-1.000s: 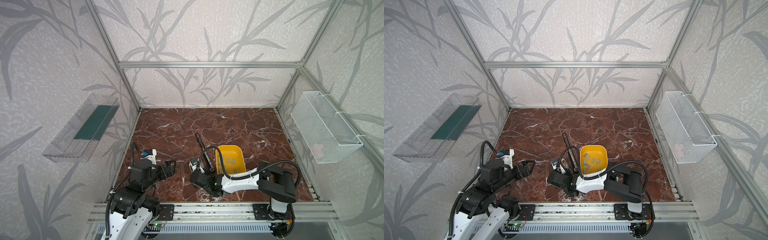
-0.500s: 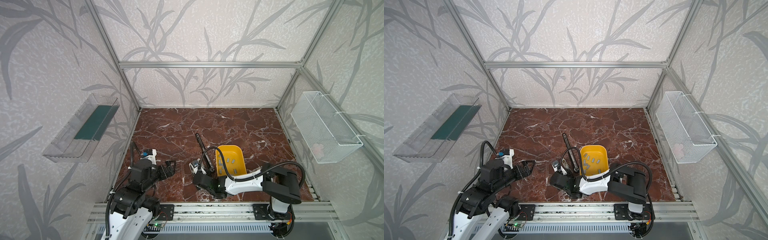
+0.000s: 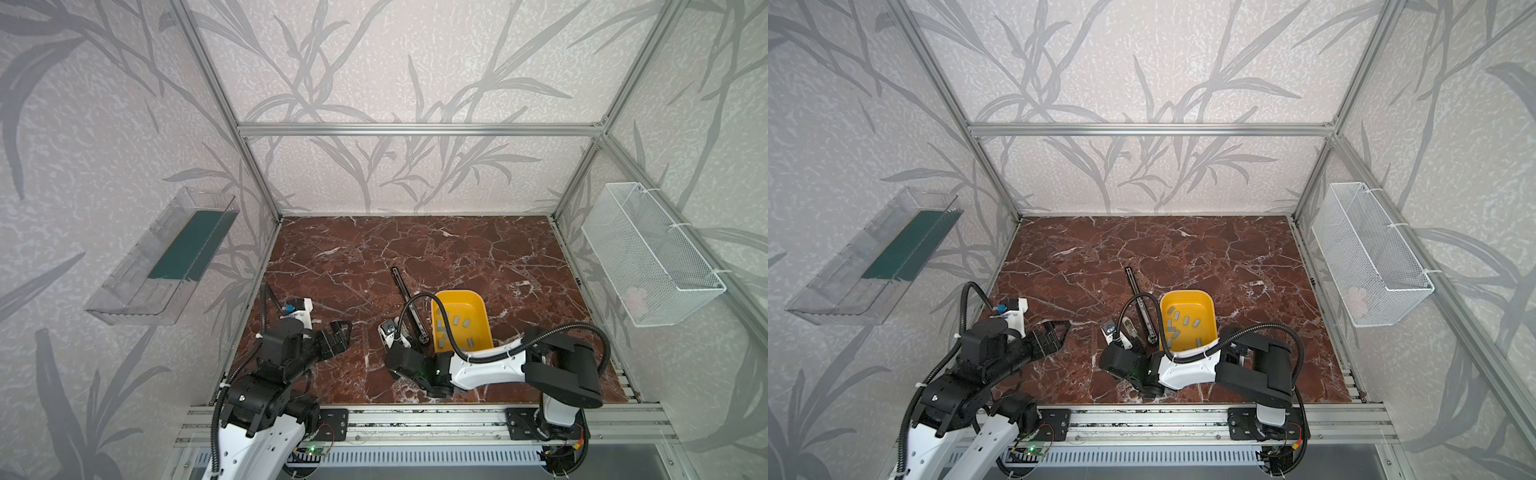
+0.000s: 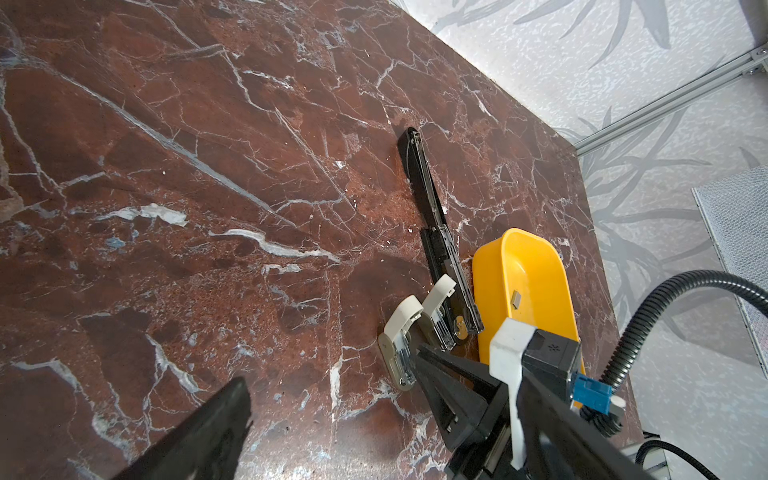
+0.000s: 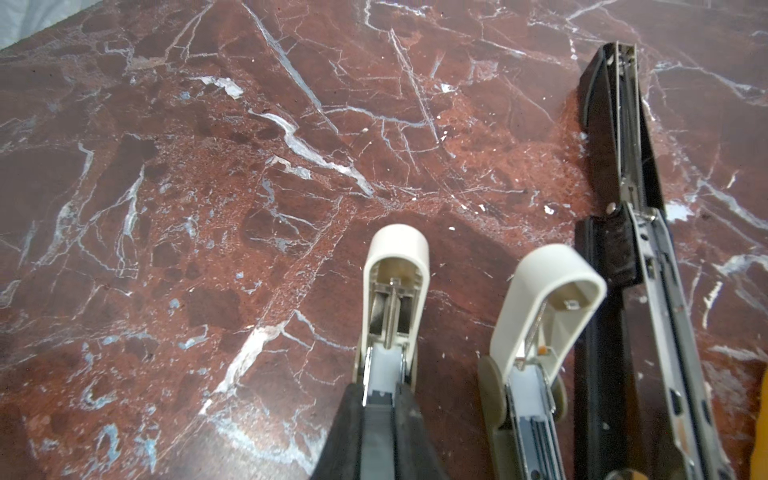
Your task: Load the staples into the stapler
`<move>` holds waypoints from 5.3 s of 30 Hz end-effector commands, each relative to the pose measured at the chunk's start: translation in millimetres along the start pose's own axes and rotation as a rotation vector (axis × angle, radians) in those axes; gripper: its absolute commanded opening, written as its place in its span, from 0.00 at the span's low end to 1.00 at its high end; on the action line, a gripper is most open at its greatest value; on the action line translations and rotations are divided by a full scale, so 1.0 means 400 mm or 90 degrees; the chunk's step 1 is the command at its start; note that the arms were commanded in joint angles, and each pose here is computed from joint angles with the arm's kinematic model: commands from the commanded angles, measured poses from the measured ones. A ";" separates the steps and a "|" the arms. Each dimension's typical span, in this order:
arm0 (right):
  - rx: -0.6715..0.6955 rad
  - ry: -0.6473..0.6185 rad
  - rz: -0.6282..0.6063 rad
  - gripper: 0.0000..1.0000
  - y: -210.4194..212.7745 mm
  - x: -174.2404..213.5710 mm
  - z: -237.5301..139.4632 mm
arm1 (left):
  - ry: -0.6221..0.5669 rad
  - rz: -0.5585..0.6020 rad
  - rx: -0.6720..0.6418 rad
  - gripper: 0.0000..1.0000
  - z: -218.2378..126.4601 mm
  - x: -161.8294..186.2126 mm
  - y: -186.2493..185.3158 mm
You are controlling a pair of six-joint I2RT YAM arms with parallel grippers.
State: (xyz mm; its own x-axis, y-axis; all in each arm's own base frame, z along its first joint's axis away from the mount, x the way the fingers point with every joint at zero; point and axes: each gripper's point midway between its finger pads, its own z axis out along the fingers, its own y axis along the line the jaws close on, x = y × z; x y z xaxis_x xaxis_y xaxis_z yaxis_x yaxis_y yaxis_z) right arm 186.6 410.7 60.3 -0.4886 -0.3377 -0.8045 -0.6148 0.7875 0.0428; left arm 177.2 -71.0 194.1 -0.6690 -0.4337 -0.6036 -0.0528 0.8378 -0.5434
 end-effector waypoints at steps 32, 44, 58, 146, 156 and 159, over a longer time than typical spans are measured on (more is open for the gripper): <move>0.000 0.009 0.008 0.00 0.017 0.012 0.020 | -0.008 -0.005 0.002 1.00 -0.005 -0.006 -0.001; 0.016 0.016 0.017 0.00 0.003 0.026 0.021 | -0.007 -0.006 0.002 1.00 -0.005 -0.005 -0.001; 0.035 0.020 0.040 0.00 -0.015 0.041 0.013 | -0.008 -0.007 0.003 1.00 -0.005 -0.006 -0.002; 0.094 -0.048 0.073 0.45 -0.038 0.020 -0.124 | -0.011 -0.009 0.007 0.99 -0.008 -0.004 -0.002; 0.042 0.023 0.065 0.60 -0.015 0.134 -0.080 | -0.012 -0.009 0.007 1.00 -0.007 -0.005 -0.002; 0.037 0.039 0.060 0.63 -0.006 0.162 -0.064 | -0.011 -0.010 0.005 1.00 -0.006 -0.005 -0.001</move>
State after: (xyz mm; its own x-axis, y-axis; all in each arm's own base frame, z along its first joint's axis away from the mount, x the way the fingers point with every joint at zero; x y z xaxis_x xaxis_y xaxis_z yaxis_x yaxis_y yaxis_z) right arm 147.9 369.3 35.1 -0.5660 -0.2788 -0.7758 -0.5095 0.8582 0.0633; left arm 177.1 -70.2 196.1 -0.6601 -0.4416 -0.6077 -0.0521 0.8340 -0.5493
